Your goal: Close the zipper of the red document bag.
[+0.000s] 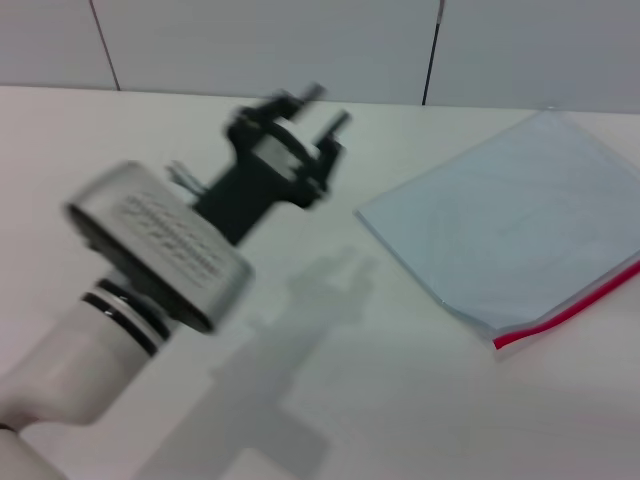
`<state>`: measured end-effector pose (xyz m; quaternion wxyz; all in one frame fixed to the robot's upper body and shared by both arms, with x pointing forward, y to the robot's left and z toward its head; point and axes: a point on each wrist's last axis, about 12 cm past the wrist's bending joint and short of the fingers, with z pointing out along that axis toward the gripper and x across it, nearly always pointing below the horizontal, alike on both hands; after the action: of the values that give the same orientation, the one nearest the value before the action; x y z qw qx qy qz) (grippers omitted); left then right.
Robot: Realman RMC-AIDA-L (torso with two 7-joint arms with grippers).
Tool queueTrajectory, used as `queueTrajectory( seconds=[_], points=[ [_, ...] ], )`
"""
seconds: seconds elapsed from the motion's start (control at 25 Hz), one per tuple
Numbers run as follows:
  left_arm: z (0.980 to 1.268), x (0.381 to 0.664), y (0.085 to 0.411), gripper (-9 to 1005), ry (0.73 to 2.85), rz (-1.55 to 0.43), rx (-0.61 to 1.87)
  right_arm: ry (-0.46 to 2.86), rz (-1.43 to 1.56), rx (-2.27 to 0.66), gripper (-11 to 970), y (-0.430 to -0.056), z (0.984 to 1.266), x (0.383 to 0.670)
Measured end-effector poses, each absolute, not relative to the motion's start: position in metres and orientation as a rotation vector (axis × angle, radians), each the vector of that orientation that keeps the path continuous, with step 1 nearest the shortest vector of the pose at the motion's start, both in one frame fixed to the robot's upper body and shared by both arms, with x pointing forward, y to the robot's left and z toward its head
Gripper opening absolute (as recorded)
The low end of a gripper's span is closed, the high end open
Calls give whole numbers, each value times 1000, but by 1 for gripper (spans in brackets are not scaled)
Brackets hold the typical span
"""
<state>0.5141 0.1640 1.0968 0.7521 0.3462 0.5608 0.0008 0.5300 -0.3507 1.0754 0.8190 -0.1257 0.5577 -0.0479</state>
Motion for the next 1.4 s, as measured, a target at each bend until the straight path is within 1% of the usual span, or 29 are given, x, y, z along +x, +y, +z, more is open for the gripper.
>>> queueTrajectory(
  seconds=[0.16,0.32,0.36,0.52,0.6,0.84,1.4],
  points=[
    [1096,521,193,297,1205,-77,536,1100,-70,-183,497,-350,1077,510],
    [1094,523,236,462,1127,-191,315,1102,-53,-123,694,-345,1073,507],
    [1094,523,241,501,1107,-190,292,1102,-52,-108,743,-345,1073,508],
    [1090,521,254,656,1070,-133,218,1112,-52,-35,843,-343,1070,509],
    [1089,524,258,680,1077,-99,167,1136,-50,1,893,-342,1066,509],
    [1084,531,272,753,1111,-23,47,1182,-33,74,892,-336,1059,510],
    [1083,532,276,749,1118,0,15,1201,-23,72,889,-334,1057,512]
  ],
)
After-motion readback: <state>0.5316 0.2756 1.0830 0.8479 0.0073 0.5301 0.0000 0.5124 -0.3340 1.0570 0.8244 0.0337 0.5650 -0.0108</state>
